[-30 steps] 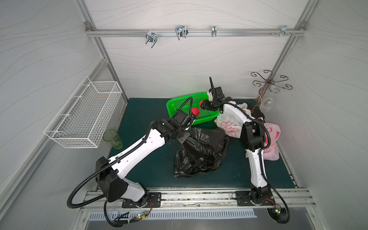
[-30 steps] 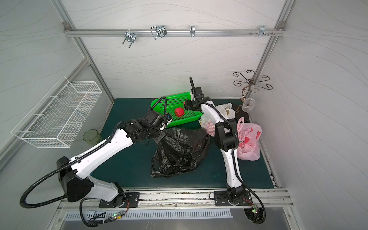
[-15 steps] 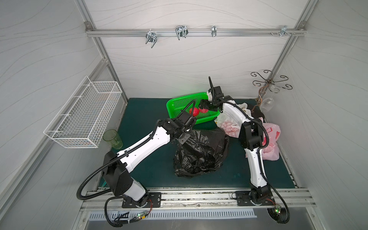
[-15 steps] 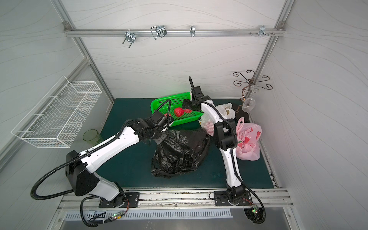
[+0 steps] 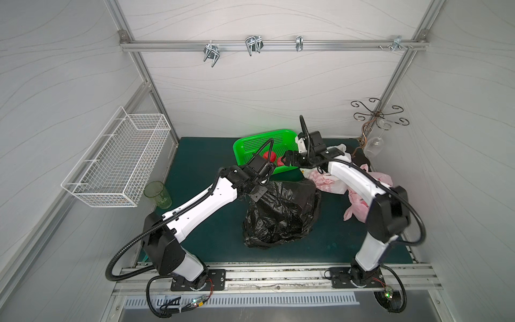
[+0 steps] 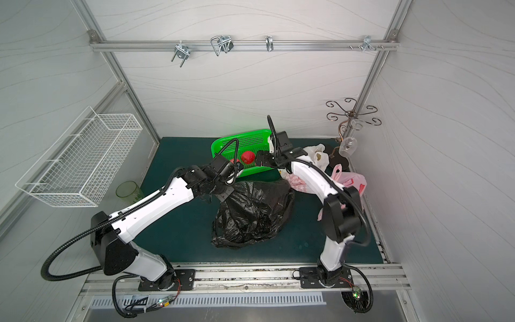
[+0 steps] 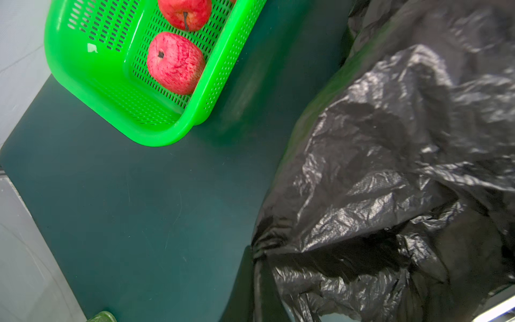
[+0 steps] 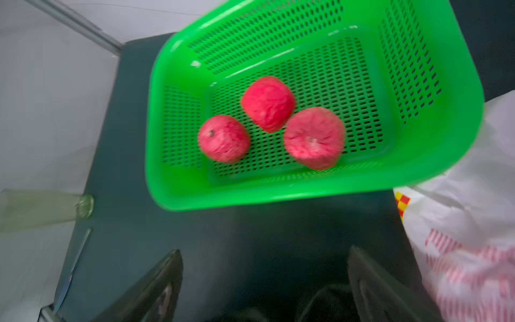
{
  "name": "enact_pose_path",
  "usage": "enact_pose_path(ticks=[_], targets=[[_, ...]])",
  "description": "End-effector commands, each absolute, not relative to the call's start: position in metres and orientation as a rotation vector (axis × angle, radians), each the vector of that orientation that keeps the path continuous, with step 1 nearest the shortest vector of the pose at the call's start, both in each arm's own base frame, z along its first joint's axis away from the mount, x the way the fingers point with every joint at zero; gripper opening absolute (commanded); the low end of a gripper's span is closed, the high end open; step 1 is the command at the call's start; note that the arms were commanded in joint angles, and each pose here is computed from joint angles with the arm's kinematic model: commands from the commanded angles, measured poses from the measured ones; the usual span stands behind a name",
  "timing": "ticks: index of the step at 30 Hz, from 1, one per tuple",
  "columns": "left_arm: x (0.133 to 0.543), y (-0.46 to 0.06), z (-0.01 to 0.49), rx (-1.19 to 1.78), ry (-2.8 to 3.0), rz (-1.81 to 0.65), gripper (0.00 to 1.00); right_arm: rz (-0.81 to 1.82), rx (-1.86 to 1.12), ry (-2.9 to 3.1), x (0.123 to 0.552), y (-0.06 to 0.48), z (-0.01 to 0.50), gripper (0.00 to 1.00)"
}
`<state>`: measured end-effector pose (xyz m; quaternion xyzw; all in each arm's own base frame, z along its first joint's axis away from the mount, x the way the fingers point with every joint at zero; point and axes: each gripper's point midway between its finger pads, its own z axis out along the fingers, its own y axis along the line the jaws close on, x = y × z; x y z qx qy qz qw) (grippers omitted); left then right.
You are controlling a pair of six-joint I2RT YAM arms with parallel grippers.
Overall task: Untie the knot of a plastic bag & take out the apple
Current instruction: Place the apple in the basket, then adjust the plastic bag at the center of the board.
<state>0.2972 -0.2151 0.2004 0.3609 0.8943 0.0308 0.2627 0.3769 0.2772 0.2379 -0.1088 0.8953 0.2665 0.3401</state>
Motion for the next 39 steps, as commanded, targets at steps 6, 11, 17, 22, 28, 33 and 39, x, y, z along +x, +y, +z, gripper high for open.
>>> enact_pose_path(ticks=[6,11,17,22,28,33,39], targets=[[0.304,-0.218,0.234,0.889,2.331,0.031,0.0,0.824,-0.574,2.061,0.224,0.28,0.276,0.83],[0.3,-0.223,0.248,0.85,2.301,-0.053,0.0,0.77,-0.807,2.117,0.152,0.278,0.223,0.79],[0.293,-0.227,0.271,0.806,2.201,-0.163,0.0,0.745,-0.967,2.186,0.109,0.292,0.189,0.78],[0.289,-0.23,0.276,0.807,2.193,-0.205,0.0,0.743,-1.006,2.228,0.107,0.318,0.178,0.77],[0.289,-0.232,0.274,0.809,2.205,-0.222,0.0,0.869,-0.997,2.208,0.105,0.357,0.18,0.76],[0.289,-0.233,0.271,0.816,2.218,-0.214,0.0,0.761,-0.8,2.347,0.142,0.346,0.151,0.83],[0.289,-0.231,0.272,0.815,2.212,-0.206,0.0,0.636,-0.524,2.435,0.184,0.295,0.142,0.87]])
